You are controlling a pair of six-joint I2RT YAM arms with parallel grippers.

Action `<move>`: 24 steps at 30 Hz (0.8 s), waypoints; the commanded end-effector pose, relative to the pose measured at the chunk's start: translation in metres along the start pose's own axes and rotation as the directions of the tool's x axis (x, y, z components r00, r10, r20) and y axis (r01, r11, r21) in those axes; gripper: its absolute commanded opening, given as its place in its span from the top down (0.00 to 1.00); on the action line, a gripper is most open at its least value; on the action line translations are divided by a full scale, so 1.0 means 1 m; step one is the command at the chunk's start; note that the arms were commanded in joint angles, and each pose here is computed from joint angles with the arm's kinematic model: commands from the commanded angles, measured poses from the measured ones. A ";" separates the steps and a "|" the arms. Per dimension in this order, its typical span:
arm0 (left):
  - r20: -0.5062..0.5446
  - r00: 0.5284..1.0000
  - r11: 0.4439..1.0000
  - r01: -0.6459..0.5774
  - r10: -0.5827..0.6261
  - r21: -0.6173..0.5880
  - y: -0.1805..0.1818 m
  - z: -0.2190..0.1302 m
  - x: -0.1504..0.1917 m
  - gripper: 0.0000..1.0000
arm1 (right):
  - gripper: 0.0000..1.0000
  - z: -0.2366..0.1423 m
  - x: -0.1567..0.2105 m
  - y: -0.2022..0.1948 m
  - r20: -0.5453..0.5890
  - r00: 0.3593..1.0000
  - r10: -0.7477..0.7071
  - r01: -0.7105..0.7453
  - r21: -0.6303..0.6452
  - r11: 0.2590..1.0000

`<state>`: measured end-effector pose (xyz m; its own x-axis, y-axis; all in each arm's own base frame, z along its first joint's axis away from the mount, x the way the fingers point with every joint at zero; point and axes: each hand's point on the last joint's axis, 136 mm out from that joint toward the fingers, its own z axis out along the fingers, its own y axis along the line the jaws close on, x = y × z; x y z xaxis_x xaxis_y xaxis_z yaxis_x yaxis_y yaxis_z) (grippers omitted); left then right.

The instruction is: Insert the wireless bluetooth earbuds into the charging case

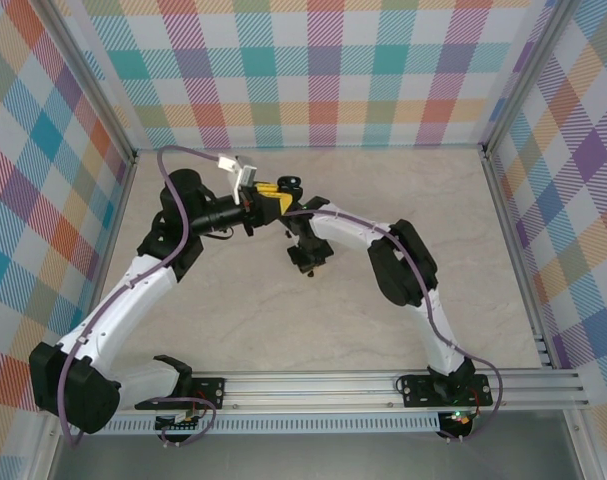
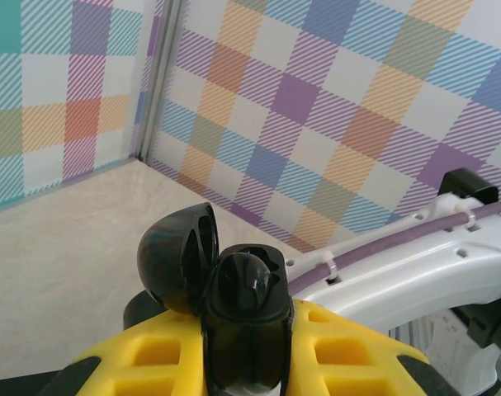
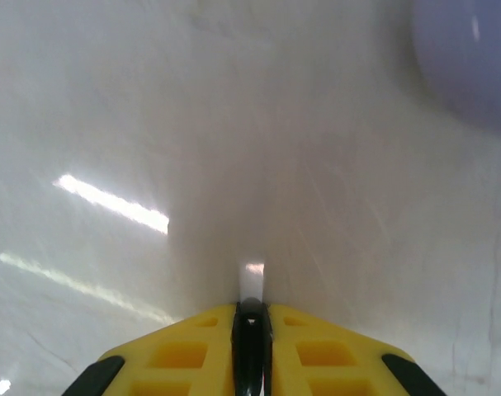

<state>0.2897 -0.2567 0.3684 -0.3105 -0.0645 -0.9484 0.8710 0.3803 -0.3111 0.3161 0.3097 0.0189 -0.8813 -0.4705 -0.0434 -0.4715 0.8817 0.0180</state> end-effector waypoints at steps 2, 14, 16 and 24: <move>0.015 0.999 0.998 -0.040 0.040 0.041 -0.014 0.011 -0.009 0.97 | 0.83 -0.008 0.014 -0.026 0.012 0.997 0.074 -0.074 0.015 0.997; -0.003 1.000 0.997 -0.024 0.024 0.070 -0.023 0.031 0.003 0.98 | 0.82 -0.011 0.032 -0.096 0.028 0.952 0.306 -0.307 0.069 0.949; -0.008 1.000 0.998 -0.020 0.020 0.066 -0.023 0.032 0.006 0.98 | 0.80 -0.011 0.032 -0.099 0.026 0.948 0.317 -0.318 0.073 0.945; -0.024 1.000 0.999 0.005 -0.004 0.043 -0.021 0.032 0.014 0.98 | 0.64 -0.030 0.019 -0.087 0.070 0.949 0.308 -0.307 -0.019 0.951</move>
<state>0.2804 -0.2935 0.3476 -0.3546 -0.0185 -0.9348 0.8773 0.3394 -0.3395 0.3353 0.2109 0.0209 -0.9828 -0.1778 -0.0506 -0.1773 0.9840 -0.0149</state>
